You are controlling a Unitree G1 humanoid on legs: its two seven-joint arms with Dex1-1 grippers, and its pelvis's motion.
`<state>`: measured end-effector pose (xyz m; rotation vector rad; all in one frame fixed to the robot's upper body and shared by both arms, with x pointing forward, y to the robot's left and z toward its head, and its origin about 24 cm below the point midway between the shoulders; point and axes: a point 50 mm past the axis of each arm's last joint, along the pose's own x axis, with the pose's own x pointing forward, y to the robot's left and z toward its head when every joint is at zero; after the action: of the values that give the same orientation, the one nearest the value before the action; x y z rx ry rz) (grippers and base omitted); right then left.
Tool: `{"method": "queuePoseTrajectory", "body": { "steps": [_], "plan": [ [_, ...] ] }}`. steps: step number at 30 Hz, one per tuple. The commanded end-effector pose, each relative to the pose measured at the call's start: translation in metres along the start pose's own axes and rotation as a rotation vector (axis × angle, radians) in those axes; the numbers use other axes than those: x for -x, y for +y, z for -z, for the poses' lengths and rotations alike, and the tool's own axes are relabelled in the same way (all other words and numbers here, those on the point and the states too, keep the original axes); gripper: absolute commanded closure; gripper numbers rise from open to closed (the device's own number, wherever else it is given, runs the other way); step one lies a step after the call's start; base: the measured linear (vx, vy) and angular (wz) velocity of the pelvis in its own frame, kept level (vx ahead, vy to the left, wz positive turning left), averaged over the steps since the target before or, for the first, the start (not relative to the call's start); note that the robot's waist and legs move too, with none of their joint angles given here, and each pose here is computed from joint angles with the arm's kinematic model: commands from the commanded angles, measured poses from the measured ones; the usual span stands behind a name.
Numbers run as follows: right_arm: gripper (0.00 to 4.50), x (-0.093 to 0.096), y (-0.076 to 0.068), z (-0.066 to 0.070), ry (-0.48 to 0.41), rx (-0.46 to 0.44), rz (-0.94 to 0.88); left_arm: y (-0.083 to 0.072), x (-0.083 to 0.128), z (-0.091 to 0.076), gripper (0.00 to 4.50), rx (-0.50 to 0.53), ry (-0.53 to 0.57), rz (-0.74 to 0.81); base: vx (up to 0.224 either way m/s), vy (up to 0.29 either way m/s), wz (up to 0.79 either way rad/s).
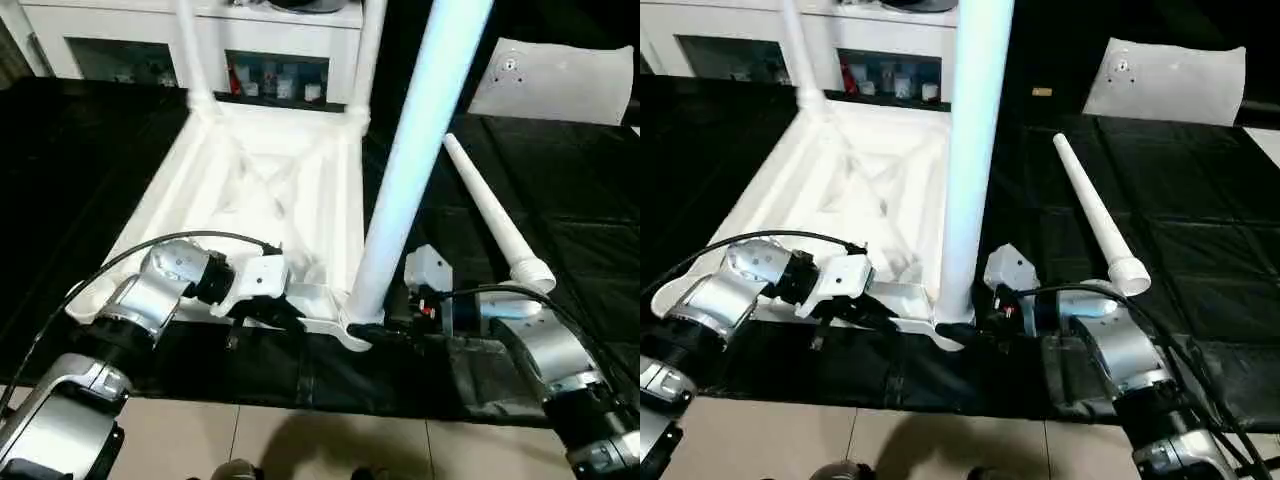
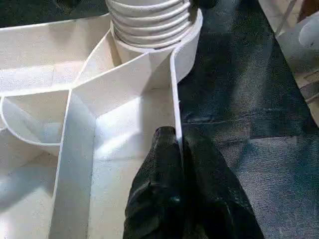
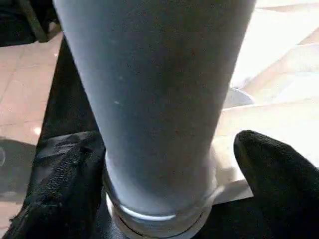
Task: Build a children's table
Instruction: Rotate leg to tighten
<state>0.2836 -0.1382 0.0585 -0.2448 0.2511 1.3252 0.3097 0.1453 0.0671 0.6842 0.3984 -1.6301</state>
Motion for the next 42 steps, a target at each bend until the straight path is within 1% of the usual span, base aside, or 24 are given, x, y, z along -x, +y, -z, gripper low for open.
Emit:
{"method": "queuePoseTrajectory", "body": {
  "steps": [1,2,4,6,7,8,11,14,18,19,20,21,22,23,25,27,28,30,31,33,36,37,40,42],
  "plan": [
    [0.6,0.001,-0.003,-0.003,0.004,0.019,-0.009,-0.008,-0.013,-0.002,4.5,-0.052,0.049,0.143,0.0,0.0,0.0],
    [0.76,0.001,-0.003,-0.003,0.004,0.019,-0.009,-0.008,-0.013,-0.002,4.5,-0.052,0.049,0.143,0.0,0.0,0.0],
    [0.84,0.0,-0.003,-0.003,0.006,0.021,-0.029,-0.008,-0.013,-0.001,4.5,-0.058,0.052,0.152,0.0,0.0,0.0],
    [1.1,-0.001,-0.002,-0.003,0.007,0.021,-0.043,-0.008,-0.013,-0.001,4.5,-0.062,0.055,0.155,0.0,0.0,0.0],
    [1.1,-0.001,-0.002,-0.003,0.006,0.021,-0.05,-0.008,-0.013,-0.001,4.5,-0.064,0.057,0.156,0.0,0.0,0.0],
    [1.28,-0.002,-0.002,-0.003,0.005,0.02,-0.057,-0.008,-0.012,-0.001,4.5,-0.065,0.059,0.157,0.0,0.0,0.0],
    [1.55,-0.003,-0.001,-0.003,0.003,0.015,-0.073,-0.007,-0.012,-0.001,4.5,-0.065,0.064,0.157,0.0,0.0,0.0],
    [1.69,-0.004,0.001,-0.002,0.002,0.009,-0.081,-0.007,-0.01,0.001,4.5,-0.062,0.068,0.154,0.0,0.0,0.0],
    [1.74,-0.005,0.003,0.0,0.0,-0.004,-0.09,-0.007,-0.009,0.002,4.5,-0.052,0.067,0.148,0.0,0.0,0.0],
    [1.74,-0.007,0.005,0.002,-0.011,-0.028,-0.089,-0.007,-0.009,0.002,4.5,-0.025,0.049,0.127,0.0,0.0,0.0],
    [1.74,-0.007,0.005,0.002,-0.011,-0.028,-0.089,-0.007,-0.009,0.002,4.5,-0.025,0.049,0.127,0.0,0.0,0.0],
    [1.74,-0.009,0.007,0.004,-0.033,-0.072,-0.056,-0.004,-0.008,0.001,4.5,0.022,0.017,0.067,0.0,0.0,0.0],
    [1.75,-0.01,0.008,0.004,-0.041,-0.087,-0.042,-0.003,-0.008,0.0,4.5,0.038,0.006,0.045,0.0,0.0,0.0],
    [1.75,-0.014,0.009,0.006,-0.068,-0.135,0.014,0.001,-0.008,-0.001,4.5,0.09,-0.027,-0.03,0.0,0.0,0.0],
    [1.75,-0.019,0.008,0.008,-0.076,-0.164,0.081,0.003,-0.009,-0.003,4.5,0.118,-0.057,-0.084,0.0,0.0,0.0],
    [1.76,-0.033,0.01,0.015,-0.098,-0.222,0.258,0.007,-0.016,-0.009,4.5,0.204,-0.101,-0.241,0.0,0.0,0.0],
    [1.76,-0.033,0.01,0.015,-0.098,-0.222,0.258,0.007,-0.016,-0.009,4.5,0.204,-0.101,-0.241,0.0,0.0,0.0],
    [1.76,-0.05,0.008,0.021,-0.119,-0.315,0.434,0.009,-0.029,-0.02,4.5,0.312,-0.166,-0.393,0.0,0.0,0.0],
    [1.76,-0.053,0.008,0.021,-0.123,-0.331,0.464,0.009,-0.031,-0.023,4.5,0.332,-0.174,-0.416,0.0,0.0,0.0],
    [1.76,-0.064,0.003,0.023,-0.114,-0.412,0.593,0.012,-0.043,-0.032,4.5,0.376,-0.183,-0.496,0.0,0.0,0.0],
    [1.76,-0.077,-0.001,0.021,-0.094,-0.453,0.689,0.017,-0.056,-0.039,4.5,0.415,-0.182,-0.586,0.0,0.0,0.0],
    [1.76,-0.084,-0.004,0.019,-0.072,-0.463,0.732,0.021,-0.061,-0.042,4.5,0.414,-0.169,-0.627,0.0,0.0,0.0],
    [1.76,-0.088,-0.007,0.016,-0.062,-0.478,0.768,0.021,-0.065,-0.044,4.5,0.406,-0.136,-0.64,0.0,0.0,0.0],
    [1.76,-0.091,-0.008,0.013,-0.066,-0.474,0.782,0.02,-0.066,-0.042,4.5,0.393,-0.085,-0.654,0.0,0.0,0.0]
  ]
}}
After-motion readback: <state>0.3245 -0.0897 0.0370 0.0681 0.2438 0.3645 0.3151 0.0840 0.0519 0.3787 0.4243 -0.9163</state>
